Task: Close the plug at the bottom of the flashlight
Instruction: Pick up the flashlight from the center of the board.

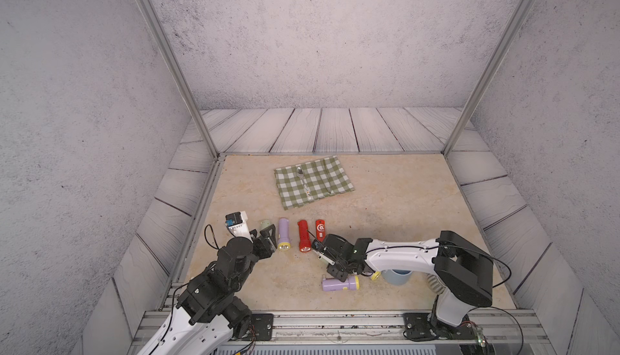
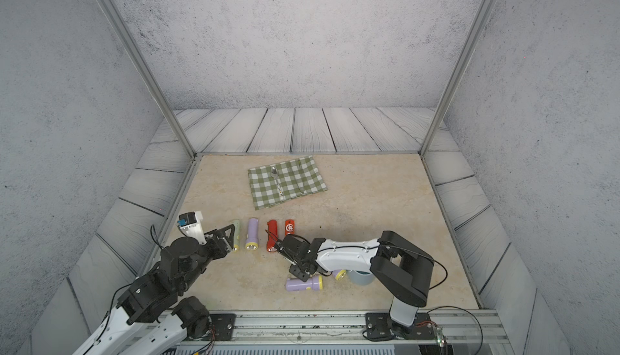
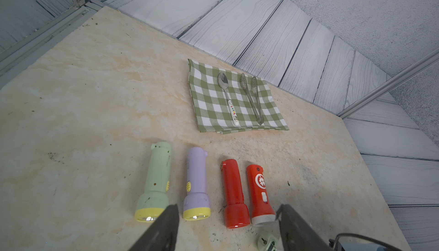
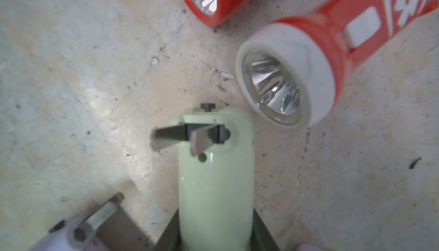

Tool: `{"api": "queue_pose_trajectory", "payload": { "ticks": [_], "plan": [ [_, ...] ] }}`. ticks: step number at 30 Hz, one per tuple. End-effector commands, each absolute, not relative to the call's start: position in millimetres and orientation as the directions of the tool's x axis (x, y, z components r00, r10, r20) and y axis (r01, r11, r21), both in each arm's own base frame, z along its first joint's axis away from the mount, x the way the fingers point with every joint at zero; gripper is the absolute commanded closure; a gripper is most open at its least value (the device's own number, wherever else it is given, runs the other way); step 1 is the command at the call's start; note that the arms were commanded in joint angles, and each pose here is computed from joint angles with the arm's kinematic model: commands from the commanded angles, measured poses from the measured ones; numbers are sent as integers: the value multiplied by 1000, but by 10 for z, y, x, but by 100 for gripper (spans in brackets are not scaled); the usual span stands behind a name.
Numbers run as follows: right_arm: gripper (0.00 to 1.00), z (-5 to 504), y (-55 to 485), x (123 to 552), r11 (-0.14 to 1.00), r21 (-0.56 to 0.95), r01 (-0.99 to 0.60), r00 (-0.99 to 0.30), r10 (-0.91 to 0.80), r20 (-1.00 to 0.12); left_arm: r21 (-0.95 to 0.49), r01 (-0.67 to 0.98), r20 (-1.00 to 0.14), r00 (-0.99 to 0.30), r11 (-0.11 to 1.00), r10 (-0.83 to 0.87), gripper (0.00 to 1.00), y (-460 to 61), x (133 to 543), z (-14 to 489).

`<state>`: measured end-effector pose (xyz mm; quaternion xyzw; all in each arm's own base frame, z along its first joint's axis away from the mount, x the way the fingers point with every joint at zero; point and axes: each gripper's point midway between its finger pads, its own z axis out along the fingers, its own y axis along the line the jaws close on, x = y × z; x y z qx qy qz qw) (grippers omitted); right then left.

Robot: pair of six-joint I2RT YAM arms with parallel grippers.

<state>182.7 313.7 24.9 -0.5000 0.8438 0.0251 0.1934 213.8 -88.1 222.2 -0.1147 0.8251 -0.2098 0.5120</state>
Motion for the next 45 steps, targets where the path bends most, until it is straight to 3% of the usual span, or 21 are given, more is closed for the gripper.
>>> {"api": "queue_pose_trajectory", "payload": {
  "ticks": [1, 7, 18, 30, 45],
  "plan": [
    [92, 349, 3074, 1849, 507, -185, -842, -421, -831, -363, -464, 12, -806, -420, 886, -416, 30, -807, 2133, 2285],
    [96, 703, 3046, 1917, 553, -201, -809, -422, -783, -456, -480, 35, -808, -408, 876, -426, 30, -818, 2113, 2302],
    [99, 1434, 3101, 1989, 607, -177, -775, -385, -675, -629, -500, 261, -834, -403, 826, -377, 30, -1179, 2084, 2511],
    [99, 1923, 3182, 1942, 609, -108, -786, -365, -598, -714, -490, 499, -858, -420, 714, -296, 27, -1638, 1991, 2667],
    [98, 2410, 3268, 1809, 581, 5, -814, -363, -501, -786, -491, 650, -870, -401, 581, -286, 21, -1901, 1853, 2856]
  ]
}}
